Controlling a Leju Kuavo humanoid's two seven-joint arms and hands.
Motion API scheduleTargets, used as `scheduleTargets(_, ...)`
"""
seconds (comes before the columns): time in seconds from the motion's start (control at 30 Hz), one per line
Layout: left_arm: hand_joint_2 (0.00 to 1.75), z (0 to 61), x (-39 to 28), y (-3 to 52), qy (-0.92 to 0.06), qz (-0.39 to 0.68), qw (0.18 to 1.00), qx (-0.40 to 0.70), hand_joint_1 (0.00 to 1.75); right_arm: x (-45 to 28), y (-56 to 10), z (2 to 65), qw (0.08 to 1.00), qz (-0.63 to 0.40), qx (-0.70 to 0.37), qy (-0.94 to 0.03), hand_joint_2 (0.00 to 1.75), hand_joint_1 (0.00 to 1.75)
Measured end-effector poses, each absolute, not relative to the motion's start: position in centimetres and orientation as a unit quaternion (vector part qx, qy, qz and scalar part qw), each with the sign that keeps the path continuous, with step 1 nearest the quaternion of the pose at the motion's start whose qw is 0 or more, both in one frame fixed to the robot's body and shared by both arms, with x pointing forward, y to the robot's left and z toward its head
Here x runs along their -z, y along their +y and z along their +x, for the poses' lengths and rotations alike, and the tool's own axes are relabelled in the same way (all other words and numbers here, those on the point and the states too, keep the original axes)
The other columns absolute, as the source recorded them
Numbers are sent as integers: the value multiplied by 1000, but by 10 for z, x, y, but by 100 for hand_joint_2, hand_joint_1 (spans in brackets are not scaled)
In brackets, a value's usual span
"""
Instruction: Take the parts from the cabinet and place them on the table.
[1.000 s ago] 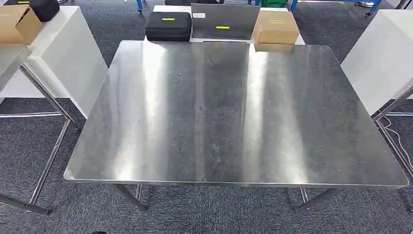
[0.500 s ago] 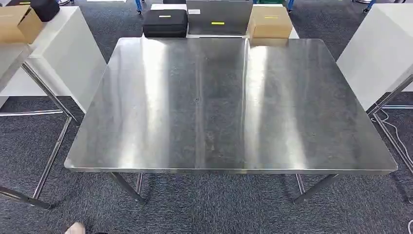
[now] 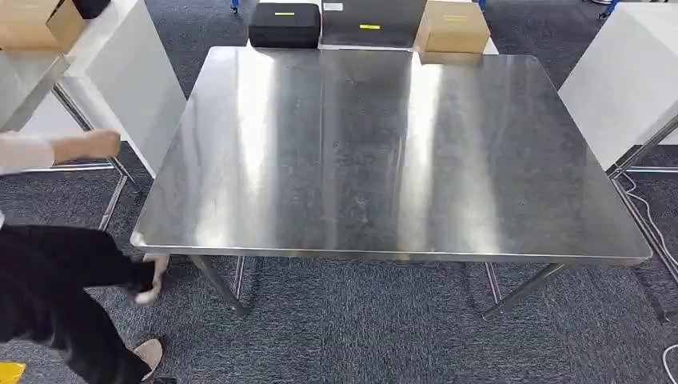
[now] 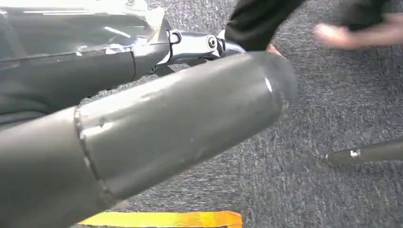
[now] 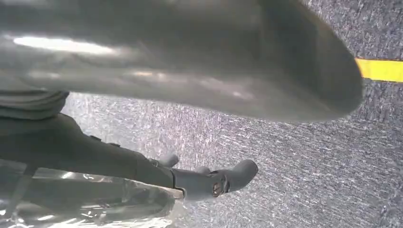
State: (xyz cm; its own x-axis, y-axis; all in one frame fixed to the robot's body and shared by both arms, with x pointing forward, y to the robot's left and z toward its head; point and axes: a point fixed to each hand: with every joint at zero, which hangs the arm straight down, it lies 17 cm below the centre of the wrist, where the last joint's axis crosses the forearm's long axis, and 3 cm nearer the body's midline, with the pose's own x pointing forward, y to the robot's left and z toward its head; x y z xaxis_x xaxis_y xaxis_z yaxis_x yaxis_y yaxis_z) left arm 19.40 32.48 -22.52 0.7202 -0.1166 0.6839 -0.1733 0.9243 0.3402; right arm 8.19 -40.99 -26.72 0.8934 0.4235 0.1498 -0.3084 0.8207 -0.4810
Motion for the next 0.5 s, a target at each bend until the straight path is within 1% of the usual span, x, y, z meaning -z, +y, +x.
scheduleTargets(0.5,0,191,226,328,-372,197,907,-19,0,268,-409,78,946,-227,-195,-127,0,0)
